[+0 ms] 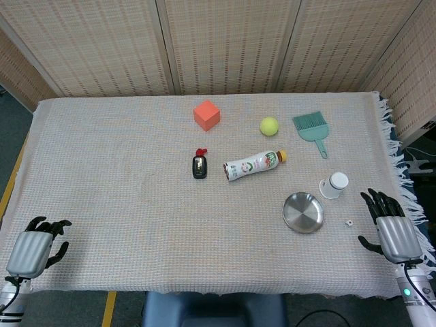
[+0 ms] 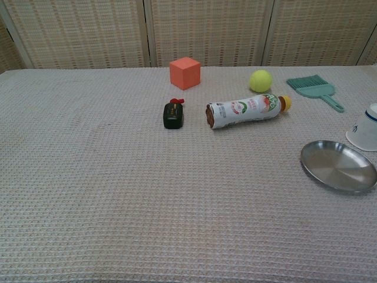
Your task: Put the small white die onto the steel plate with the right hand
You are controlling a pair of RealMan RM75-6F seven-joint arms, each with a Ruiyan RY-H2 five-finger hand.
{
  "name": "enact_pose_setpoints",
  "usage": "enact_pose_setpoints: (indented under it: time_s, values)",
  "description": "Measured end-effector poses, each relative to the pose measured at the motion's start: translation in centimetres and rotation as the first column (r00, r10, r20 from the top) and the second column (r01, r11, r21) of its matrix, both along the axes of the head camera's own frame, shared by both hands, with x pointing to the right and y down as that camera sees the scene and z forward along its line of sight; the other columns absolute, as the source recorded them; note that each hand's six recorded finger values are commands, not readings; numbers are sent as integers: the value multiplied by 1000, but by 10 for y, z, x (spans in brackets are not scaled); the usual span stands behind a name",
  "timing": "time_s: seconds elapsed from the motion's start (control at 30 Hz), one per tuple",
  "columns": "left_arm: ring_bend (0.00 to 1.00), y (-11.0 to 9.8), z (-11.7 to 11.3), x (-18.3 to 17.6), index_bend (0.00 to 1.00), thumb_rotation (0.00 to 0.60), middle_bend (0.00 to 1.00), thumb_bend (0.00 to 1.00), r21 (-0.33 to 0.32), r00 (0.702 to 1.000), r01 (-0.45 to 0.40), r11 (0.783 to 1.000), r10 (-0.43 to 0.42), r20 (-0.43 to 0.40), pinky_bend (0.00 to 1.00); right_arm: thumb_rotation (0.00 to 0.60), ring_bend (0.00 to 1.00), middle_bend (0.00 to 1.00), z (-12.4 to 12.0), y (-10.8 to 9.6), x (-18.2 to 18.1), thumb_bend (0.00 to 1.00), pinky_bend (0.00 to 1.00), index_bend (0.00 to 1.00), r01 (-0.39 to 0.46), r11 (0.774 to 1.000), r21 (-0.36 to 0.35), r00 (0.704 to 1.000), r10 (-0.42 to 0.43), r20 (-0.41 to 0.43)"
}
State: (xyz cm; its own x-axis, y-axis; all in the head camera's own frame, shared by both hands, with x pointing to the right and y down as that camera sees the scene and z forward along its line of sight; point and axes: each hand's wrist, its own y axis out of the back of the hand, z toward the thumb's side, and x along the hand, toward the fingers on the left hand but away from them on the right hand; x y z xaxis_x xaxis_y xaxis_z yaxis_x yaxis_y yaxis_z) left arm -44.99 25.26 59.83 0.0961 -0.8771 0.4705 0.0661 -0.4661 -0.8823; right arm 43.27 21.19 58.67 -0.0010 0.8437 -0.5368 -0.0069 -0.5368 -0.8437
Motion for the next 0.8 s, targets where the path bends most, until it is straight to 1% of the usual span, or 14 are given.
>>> enact_pose_setpoints:
  time_s: [0.1,0.17,0.33,0.43,0.5,0.53,0.57,0.63,0.7,0.8]
  values:
    - [423,0,-1,1,333,600,469,368,4,1000,0,1000,0,-2,227,600,0,0,-2,1,-1,85,84,0,4,1000,11,1000,-4,-1]
    - [423,-1,-3,1,333,600,469,368,8,1000,2,1000,-2,-5,227,600,0,0,-1,3,-2,84,84,0,6,1000,4,1000,-6,5]
    - [423,-2,-2,0,333,600,469,368,9,1000,4,1000,-4,-5,226,600,0,0,0,0,-4,85,84,0,18,1000,7,999,-18,27]
    - [423,0,-1,-2,333,600,469,368,0,1000,2,1000,-2,4,226,600,0,18,0,-3,-6,85,132,3,36,999,38,999,-38,29]
    - [423,1,-1,-3,334,600,469,367,-8,1000,6,1000,-6,5,226,600,18,97,-2,-6,-8,95,229,59,52,996,77,998,-55,33]
    - [423,1,-2,-3,334,600,469,367,-9,1000,8,1000,-8,4,226,600,48,150,-3,-7,-10,104,293,116,62,993,99,997,-66,36]
    - [423,1,-3,-2,334,600,468,367,-9,1000,9,1000,-9,2,226,600,109,223,-5,-9,-11,119,388,205,79,988,131,996,-85,41]
    - [423,0,-6,0,334,600,469,367,0,1000,6,1000,-6,-2,226,600,195,309,-8,-11,-13,129,480,301,105,978,182,992,-116,48]
    - [423,-1,-8,2,333,600,470,367,10,1000,-2,1000,2,-5,226,600,274,380,-9,-12,-14,130,525,362,134,963,233,987,-151,57]
    - [423,0,-6,3,334,600,469,367,4,1000,-5,1000,5,-3,225,600,375,452,-7,-13,-13,130,595,414,159,948,276,979,-188,82]
